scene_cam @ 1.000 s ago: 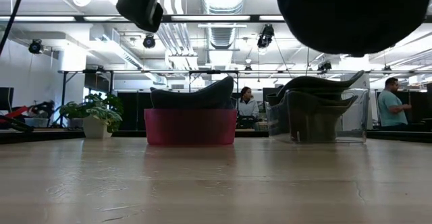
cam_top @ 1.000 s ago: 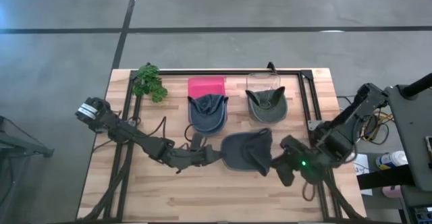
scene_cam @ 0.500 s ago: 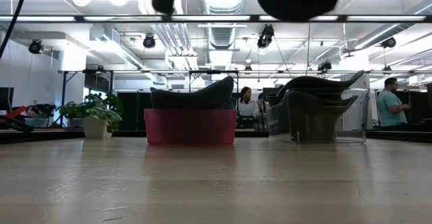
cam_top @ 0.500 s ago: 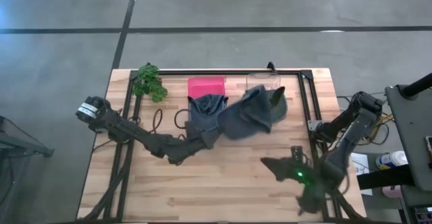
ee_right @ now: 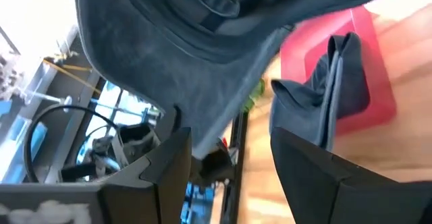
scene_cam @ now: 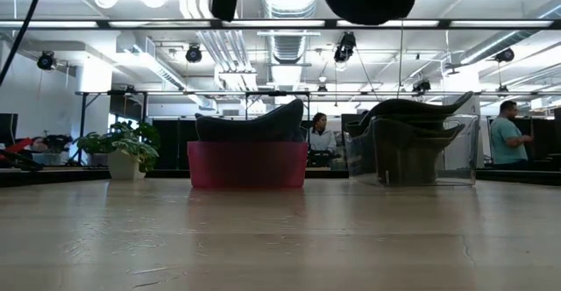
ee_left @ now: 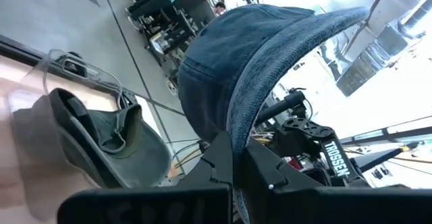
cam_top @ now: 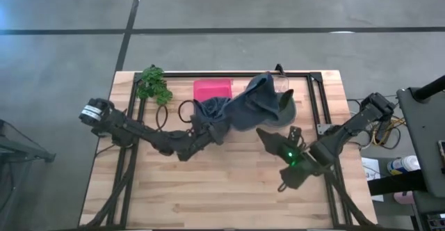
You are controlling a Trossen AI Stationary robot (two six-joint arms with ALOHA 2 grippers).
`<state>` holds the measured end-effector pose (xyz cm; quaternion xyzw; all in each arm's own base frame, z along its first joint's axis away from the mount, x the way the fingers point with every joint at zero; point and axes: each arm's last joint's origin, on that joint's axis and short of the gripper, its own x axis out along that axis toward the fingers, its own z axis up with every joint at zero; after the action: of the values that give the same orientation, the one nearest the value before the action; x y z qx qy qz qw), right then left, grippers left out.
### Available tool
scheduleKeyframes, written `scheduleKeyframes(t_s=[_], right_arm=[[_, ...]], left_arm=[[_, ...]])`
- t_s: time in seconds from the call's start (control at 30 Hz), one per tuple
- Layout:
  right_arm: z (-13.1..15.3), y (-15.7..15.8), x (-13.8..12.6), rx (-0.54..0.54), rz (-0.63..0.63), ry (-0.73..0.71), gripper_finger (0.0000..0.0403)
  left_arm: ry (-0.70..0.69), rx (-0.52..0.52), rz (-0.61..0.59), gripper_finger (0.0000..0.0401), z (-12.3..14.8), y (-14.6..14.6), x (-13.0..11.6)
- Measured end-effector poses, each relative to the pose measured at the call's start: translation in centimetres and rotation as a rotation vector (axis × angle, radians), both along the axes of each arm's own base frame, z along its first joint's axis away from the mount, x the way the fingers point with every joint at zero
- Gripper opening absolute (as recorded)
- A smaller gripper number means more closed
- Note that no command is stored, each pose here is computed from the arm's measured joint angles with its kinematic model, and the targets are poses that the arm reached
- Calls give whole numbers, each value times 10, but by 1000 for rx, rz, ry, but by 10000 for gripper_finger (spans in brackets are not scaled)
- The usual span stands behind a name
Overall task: Pick & Place hat
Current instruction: Put the blue cap into the red bin
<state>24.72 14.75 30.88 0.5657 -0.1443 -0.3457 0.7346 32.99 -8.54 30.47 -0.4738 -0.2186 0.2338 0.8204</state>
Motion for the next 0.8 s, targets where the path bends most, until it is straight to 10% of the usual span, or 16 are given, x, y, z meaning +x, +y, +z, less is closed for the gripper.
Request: scheduleKeyframes(t_s=[0.33, 0.8], right_arm=[[4, -28, 18, 5, -105, -24, 186], [7, -50, 33, 2, -135, 4, 66]], left_arm=[[-14, 15, -44, 9, 1, 18, 6], [-35, 34, -108, 9, 2, 36, 12]])
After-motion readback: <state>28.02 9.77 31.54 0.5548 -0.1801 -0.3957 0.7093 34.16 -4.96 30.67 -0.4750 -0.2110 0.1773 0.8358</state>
